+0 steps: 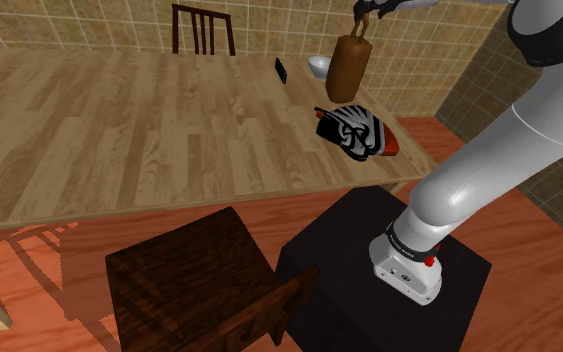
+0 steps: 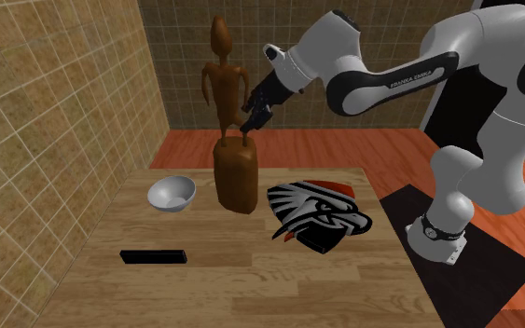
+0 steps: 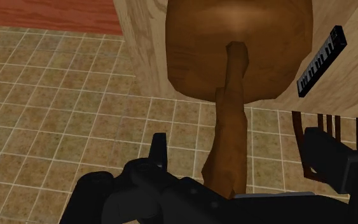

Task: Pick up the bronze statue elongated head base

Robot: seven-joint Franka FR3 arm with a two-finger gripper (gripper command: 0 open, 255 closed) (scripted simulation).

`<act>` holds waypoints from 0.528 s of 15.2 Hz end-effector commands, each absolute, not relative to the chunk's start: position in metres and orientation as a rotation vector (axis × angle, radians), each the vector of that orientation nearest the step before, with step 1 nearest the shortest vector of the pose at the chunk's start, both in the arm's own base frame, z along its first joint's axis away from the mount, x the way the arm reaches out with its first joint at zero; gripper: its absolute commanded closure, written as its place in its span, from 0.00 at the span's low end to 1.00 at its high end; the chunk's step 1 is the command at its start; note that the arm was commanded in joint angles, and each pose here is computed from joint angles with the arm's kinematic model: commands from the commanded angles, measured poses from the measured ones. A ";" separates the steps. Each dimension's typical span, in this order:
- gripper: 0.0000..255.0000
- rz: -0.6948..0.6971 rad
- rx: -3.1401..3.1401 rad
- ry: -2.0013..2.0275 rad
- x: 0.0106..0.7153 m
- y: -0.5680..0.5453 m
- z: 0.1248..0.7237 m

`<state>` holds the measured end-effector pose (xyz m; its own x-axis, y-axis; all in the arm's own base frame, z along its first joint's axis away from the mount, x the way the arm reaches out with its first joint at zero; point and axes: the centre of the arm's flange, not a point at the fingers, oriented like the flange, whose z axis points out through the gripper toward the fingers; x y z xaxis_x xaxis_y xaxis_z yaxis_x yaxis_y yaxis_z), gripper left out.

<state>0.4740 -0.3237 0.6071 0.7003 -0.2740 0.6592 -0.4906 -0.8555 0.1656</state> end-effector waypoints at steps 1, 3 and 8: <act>0.00 0.925 2.581 -0.600 0.473 -0.325 0.601; 1.00 0.925 2.581 -0.600 0.472 -0.325 0.601; 1.00 0.925 2.581 -0.600 0.472 -0.326 0.601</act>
